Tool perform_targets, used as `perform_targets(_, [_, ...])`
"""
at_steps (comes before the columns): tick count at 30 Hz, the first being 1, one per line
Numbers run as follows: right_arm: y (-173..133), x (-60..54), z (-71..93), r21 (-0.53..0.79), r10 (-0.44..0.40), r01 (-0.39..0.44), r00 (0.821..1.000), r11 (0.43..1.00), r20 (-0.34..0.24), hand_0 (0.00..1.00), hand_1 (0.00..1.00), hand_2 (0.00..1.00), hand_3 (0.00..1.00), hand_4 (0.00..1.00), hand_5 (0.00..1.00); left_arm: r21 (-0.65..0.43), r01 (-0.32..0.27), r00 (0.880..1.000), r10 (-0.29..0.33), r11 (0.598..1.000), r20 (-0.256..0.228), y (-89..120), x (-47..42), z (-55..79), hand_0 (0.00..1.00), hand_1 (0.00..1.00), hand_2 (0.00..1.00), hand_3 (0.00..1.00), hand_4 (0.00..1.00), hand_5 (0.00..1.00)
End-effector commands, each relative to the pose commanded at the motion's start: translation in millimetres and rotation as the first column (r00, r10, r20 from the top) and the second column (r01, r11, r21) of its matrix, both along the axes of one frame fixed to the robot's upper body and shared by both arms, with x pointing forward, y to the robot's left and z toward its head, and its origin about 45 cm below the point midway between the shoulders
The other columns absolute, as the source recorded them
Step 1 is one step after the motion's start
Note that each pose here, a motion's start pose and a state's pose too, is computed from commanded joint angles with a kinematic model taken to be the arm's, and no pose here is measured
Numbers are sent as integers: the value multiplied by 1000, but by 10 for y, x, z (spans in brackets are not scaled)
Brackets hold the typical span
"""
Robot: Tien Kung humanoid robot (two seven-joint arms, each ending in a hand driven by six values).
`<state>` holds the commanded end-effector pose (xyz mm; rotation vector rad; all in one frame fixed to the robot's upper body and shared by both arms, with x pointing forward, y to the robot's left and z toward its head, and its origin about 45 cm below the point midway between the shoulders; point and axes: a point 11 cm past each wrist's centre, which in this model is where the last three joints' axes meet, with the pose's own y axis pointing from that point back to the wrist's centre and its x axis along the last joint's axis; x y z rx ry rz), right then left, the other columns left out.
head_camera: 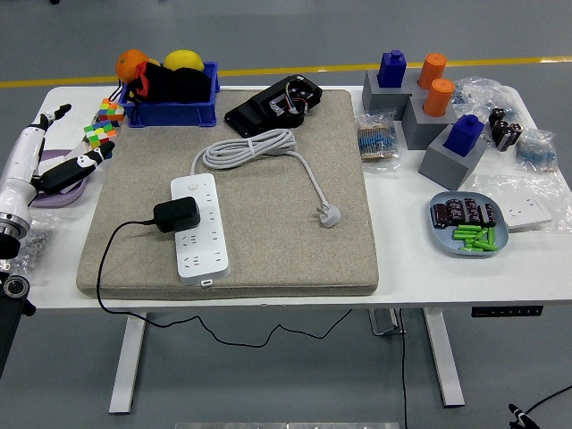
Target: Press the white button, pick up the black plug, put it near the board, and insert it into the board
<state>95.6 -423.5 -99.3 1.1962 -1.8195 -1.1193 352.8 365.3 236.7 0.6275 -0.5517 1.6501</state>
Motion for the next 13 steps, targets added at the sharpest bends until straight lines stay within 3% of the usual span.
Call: perform_targets(13, [-14, 25, 11, -1, 4, -4, 1000, 1000, 3, 849, 783, 767, 751, 814, 613, 1, 7, 1000, -7, 1000, 2, -23, 16, 11, 956, 980, 951, 892, 921, 578])
